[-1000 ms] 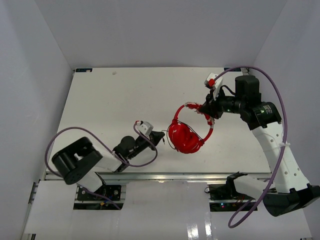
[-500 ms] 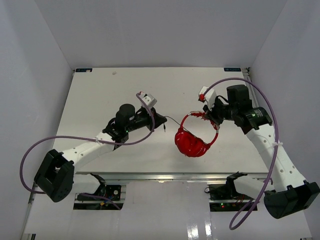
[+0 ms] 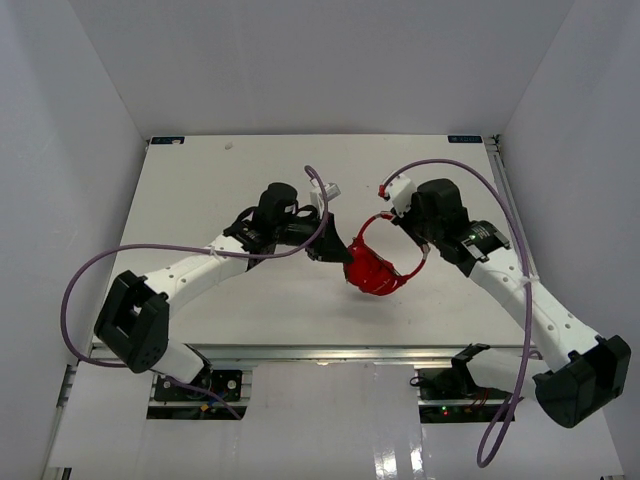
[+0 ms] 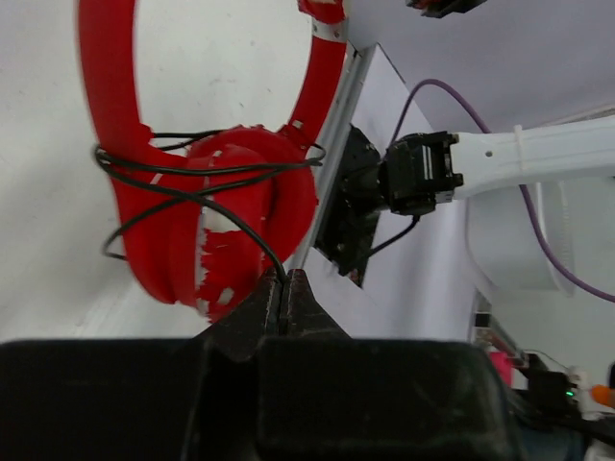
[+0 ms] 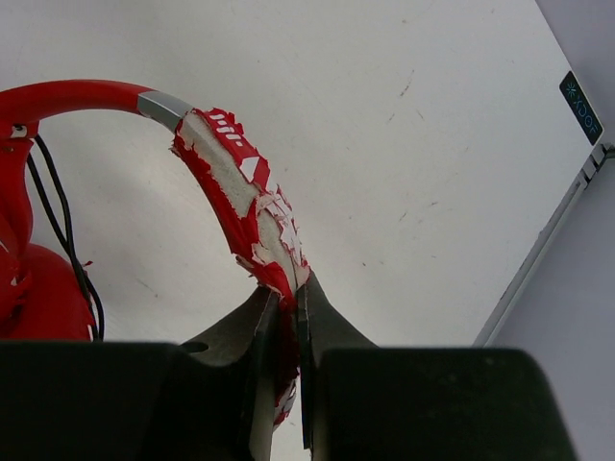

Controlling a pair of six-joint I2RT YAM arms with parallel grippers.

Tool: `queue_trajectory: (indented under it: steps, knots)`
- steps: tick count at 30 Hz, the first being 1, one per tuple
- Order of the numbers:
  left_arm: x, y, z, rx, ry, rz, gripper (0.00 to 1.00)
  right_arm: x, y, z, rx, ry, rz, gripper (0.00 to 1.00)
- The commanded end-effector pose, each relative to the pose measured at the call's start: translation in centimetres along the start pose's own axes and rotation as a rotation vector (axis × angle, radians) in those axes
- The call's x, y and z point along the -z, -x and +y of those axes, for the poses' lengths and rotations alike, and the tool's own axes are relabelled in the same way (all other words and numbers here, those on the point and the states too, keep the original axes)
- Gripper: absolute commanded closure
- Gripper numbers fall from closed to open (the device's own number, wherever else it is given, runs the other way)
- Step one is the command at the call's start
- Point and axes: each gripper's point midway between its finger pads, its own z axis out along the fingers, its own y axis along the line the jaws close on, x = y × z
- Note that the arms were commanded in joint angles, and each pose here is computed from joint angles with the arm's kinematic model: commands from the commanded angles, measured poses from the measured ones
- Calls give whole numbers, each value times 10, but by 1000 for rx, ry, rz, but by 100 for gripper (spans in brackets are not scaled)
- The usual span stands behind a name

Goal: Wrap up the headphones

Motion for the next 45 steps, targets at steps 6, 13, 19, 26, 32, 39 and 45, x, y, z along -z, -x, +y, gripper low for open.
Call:
queue_trajectory:
  steps: [6,13,19,26,32,39,45]
  knots:
    - [-15,42,-49,136,-135,-76,100,-21,40,-17,-270,-132,-100,92]
    - [-42,39,-18,244,4,-115,100,-43,35,-21,-350,-184,-58,92]
    - [-55,34,37,253,224,-147,99,-68,31,-15,-423,-177,-14,92]
    - [-54,43,94,244,429,-156,91,-105,38,4,-525,-45,-11,92]
    - [-30,36,135,277,520,-164,90,-143,43,39,-573,123,10,92]
    - [4,24,175,290,629,-150,89,-181,53,64,-621,248,20,92]
    - [7,17,188,295,658,-112,78,-194,48,73,-618,278,41,85]
